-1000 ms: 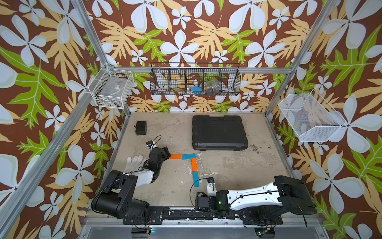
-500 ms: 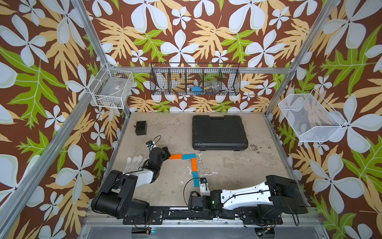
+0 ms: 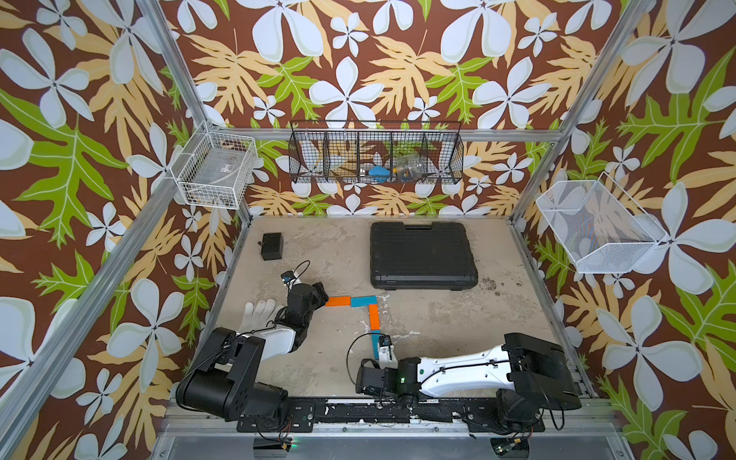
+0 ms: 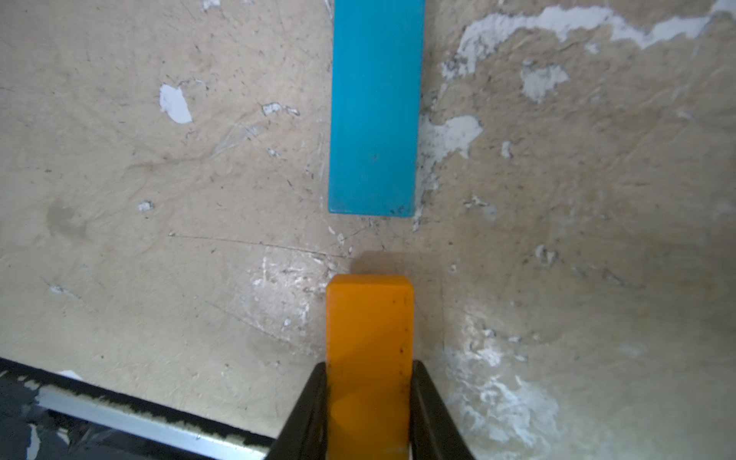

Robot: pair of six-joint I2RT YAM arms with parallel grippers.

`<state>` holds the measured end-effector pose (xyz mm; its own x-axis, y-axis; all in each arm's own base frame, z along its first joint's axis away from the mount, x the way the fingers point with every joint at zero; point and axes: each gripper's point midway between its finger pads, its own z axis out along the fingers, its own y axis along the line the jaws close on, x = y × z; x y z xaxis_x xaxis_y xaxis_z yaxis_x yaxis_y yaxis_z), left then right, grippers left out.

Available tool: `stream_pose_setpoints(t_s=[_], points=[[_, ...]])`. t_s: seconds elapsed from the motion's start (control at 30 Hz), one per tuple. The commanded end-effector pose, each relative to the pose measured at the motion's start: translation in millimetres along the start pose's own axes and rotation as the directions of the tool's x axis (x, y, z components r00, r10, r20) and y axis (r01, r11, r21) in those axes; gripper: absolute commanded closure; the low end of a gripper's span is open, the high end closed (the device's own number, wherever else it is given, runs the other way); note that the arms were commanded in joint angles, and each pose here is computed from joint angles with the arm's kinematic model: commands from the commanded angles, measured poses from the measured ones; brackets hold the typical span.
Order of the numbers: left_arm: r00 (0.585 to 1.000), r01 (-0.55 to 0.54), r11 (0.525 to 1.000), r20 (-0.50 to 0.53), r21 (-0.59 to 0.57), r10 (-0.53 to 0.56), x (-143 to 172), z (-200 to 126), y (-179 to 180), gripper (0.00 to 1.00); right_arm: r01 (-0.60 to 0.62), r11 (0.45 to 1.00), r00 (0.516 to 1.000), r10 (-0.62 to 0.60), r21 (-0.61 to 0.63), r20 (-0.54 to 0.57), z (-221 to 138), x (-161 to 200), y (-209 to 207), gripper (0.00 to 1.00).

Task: Assemble the number 7 with building blocks
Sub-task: Assemble the building block at the center of the board.

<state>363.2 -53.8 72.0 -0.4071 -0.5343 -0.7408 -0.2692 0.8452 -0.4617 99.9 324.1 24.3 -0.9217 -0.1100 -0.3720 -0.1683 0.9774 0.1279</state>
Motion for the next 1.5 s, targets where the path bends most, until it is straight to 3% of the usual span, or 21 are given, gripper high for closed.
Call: stream_pose_setpoints(t_s=[0.0, 0.97, 1.07, 1.33, 1.47], points=[[1.000, 0.000, 1.000, 0.016, 0.013, 0.000, -5.8, 0.5, -3.7, 0.28, 0.016, 1.000, 1.000, -0.016, 0.005, 0.018, -1.3, -6.1, -1.0, 0.73], [1.000, 0.000, 1.000, 0.012, 0.009, 0.000, -4.7, 2.2, -2.2, 0.28, 0.012, 1.000, 1.000, -0.012, 0.018, -0.011, 19.3, -4.7, -6.5, 0.68], [1.000, 0.000, 1.000, 0.013, 0.009, -0.001, -5.1, 2.5, -2.7, 0.28, 0.011, 1.000, 1.000, -0.010, 0.023, -0.012, 19.5, -4.5, -8.6, 0.64], [1.000, 0.001, 1.000, 0.012, 0.010, -0.001, -4.8, 2.5, -2.7, 0.28, 0.009, 0.999, 1.000, -0.008, 0.036, -0.015, 20.7, -2.8, -12.5, 0.29], [1.000, 0.000, 1.000, 0.007, 0.012, 0.000, -3.8, 2.9, -3.1, 0.28, 0.008, 0.999, 1.000, -0.007, 0.039, -0.018, 22.1, -1.7, -12.9, 0.28]])
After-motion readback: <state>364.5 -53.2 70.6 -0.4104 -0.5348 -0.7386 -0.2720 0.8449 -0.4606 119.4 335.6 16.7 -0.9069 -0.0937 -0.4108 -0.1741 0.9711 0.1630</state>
